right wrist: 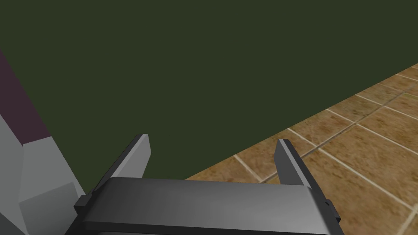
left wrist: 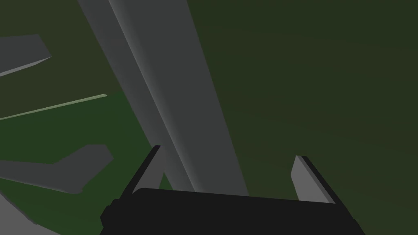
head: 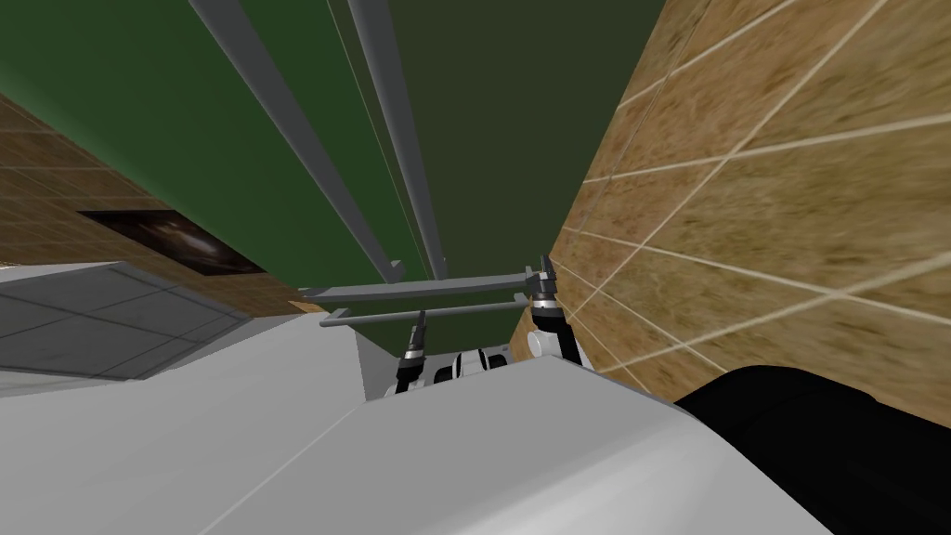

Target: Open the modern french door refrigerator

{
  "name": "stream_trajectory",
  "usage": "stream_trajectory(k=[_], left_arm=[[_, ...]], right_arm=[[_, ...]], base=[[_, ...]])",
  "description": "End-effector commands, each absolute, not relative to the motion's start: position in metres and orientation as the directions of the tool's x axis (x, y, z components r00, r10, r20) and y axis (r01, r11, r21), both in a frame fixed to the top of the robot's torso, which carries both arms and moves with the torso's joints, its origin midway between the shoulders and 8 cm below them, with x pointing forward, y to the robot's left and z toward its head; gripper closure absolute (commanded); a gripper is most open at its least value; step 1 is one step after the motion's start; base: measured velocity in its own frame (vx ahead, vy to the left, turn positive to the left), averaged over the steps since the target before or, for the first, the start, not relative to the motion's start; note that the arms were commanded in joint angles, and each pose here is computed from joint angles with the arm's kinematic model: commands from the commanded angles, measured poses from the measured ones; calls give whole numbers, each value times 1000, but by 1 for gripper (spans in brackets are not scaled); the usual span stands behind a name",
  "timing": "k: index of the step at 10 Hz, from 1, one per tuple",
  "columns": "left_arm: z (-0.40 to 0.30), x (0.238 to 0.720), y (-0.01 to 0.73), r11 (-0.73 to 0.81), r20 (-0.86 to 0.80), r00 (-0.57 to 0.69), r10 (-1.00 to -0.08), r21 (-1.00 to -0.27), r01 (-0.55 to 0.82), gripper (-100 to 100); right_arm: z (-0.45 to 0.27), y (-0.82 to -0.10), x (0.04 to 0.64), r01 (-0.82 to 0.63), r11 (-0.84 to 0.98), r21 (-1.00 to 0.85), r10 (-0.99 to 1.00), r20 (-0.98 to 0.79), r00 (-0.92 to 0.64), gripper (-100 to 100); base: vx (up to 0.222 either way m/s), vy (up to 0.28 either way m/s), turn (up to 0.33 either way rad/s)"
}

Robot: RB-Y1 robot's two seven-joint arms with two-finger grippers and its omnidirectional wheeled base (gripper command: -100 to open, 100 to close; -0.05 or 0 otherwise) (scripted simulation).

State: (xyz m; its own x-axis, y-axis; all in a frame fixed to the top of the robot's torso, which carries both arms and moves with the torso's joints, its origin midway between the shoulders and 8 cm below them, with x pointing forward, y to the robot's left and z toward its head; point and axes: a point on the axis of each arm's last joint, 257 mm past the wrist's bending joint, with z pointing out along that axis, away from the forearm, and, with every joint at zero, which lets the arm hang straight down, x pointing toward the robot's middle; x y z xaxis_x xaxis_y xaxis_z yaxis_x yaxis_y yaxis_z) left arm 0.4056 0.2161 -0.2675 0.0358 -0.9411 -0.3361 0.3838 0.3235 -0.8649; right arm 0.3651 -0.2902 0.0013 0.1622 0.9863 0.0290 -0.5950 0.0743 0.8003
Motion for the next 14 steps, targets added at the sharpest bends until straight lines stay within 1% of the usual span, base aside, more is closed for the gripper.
stream_trajectory(k=[1,2,3,4,6,7,8,14], left_arm=[[-259,422,216,323,-336,34,-941,-866,381,-100],[-256,428,216,323,-336,33,-941,-866,381,-100],[-257,423,215,323,-336,33,-941,-866,382,-100],[-263,416,216,323,-336,34,-941,-866,381,100],[-270,402,216,323,-336,35,-941,-866,380,100],[-272,399,216,323,-336,36,-941,-867,380,100],[-259,404,212,318,-330,42,-943,-856,407,100],[-260,426,213,319,-336,19,-942,-872,371,100]], right_arm=[[1,-290,365,-595,74,800,986,29,162,0],[1,-290,365,-595,74,800,986,29,162,0],[1,-290,365,-595,74,800,986,29,162,0],[1,-290,365,-595,74,800,986,29,162,0],[1,-290,365,-595,74,800,986,29,162,0],[1,-290,365,-595,74,800,986,29,162,0],[1,-290,365,-595,74,800,986,29,162,0],[1,-290,365,-595,74,800,986,29,162,0]], base=[[-3,-12,5],[-5,-12,9],[-7,-6,6],[3,7,-15],[7,13,-8],[-1,13,2],[-10,2,0],[-124,1,18]])
